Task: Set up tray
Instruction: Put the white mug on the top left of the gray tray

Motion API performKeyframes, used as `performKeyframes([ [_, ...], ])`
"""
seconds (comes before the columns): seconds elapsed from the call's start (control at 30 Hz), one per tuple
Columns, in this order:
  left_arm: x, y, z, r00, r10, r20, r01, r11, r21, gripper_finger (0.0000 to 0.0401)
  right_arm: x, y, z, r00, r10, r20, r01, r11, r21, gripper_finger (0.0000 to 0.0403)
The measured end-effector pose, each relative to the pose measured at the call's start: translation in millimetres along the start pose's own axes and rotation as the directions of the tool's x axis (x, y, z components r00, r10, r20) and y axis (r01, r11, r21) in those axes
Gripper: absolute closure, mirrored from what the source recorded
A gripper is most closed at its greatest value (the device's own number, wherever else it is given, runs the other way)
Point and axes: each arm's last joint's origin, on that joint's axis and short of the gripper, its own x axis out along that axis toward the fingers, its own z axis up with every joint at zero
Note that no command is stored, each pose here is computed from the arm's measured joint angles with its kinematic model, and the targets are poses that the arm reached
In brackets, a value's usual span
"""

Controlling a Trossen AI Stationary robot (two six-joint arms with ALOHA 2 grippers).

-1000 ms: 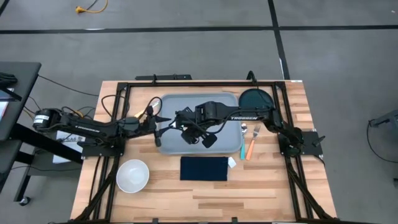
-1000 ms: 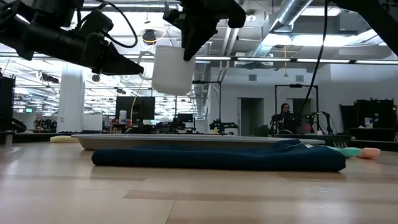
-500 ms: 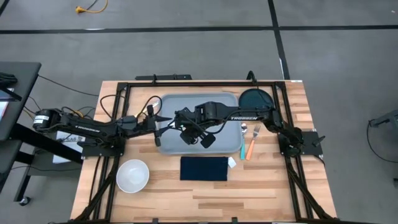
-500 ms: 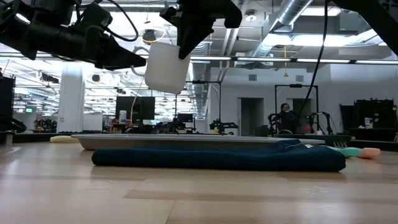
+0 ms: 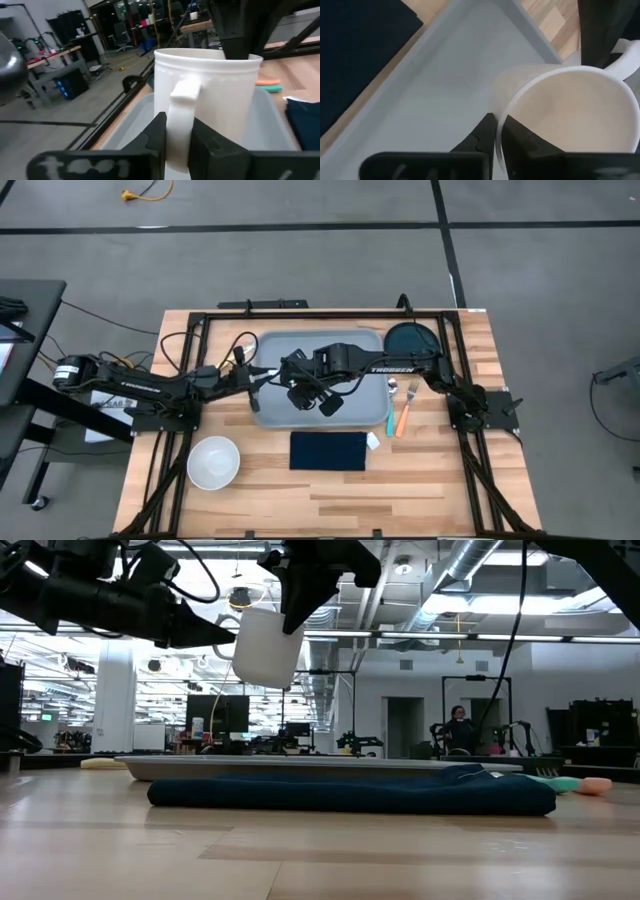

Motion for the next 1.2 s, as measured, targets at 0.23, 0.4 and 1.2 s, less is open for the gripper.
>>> performKeyframes([
  [0.23,0,4,-2,0.99,0.135,-0.036,-0.135,0.991,0.0,0.0391,-2,-3,-7,0.999,-0.022,-0.05,0.026,0.996,0.086,0.0348],
  [0.4,0,10,-3,0.97,0.234,-0.062,-0.236,0.972,-0.016,0.0401,-10,-9,-19,0.997,-0.015,-0.074,0.027,0.987,0.158,0.0332],
  [1.2,3,63,-46,0.904,0.425,-0.048,-0.419,0.857,-0.301,0.0401,-45,-40,-94,0.993,0.115,-0.036,-0.079,0.847,0.525,0.0326],
])
